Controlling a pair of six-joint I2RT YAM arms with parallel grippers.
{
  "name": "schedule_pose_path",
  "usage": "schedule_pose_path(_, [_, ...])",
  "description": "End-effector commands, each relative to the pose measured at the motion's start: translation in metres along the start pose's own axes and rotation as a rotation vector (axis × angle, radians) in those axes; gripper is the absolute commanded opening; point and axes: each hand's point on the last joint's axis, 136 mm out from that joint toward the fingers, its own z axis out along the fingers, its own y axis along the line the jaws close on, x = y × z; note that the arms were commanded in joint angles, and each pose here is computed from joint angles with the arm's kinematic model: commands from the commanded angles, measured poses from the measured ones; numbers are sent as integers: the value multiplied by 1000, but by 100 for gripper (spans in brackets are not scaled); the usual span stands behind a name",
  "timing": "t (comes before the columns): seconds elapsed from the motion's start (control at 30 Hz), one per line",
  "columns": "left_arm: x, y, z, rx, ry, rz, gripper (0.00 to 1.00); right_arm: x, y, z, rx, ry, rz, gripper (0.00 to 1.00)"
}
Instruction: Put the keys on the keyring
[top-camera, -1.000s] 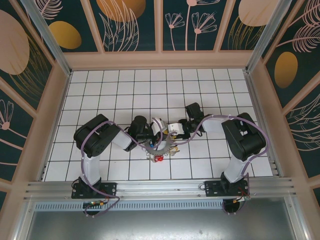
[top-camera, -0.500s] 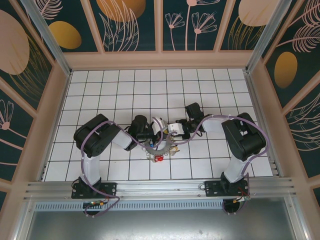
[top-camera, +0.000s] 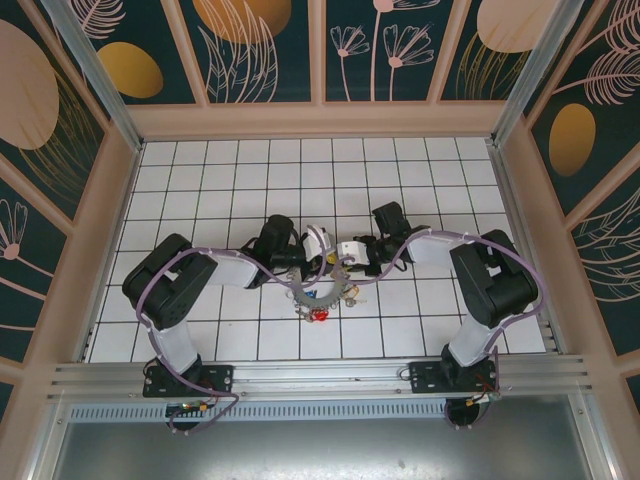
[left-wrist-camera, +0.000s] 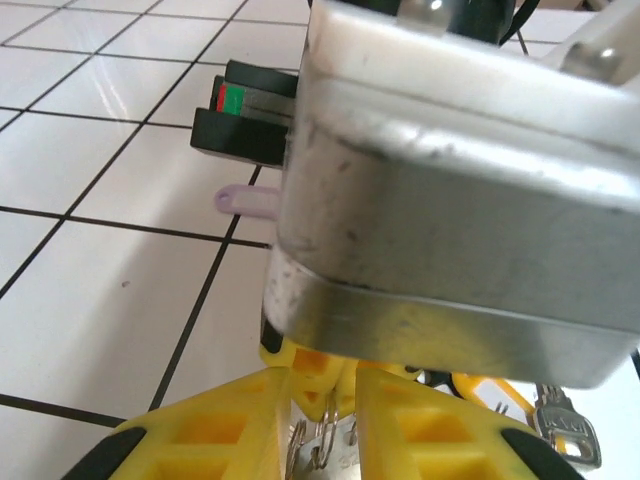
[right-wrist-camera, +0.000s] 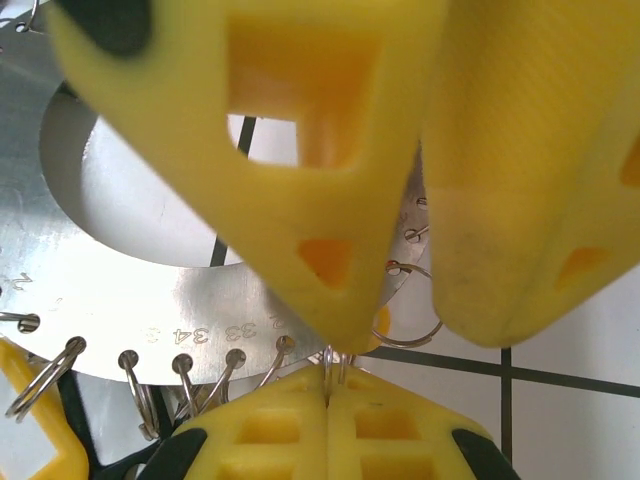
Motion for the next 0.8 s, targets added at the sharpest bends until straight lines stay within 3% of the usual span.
schedule_pose_path(0.0, [13, 0, 2, 26, 79, 30, 26, -18, -9, -12, 12, -48, -3, 0])
schedule_pose_path(0.43, [28, -1, 12, 72, 138, 64, 29, -16, -13, -16, 13, -63, 17, 0])
schedule_pose_path(0.77, [30, 2, 21, 51, 158, 111, 20, -19, -12, -16, 6, -86, 24, 0])
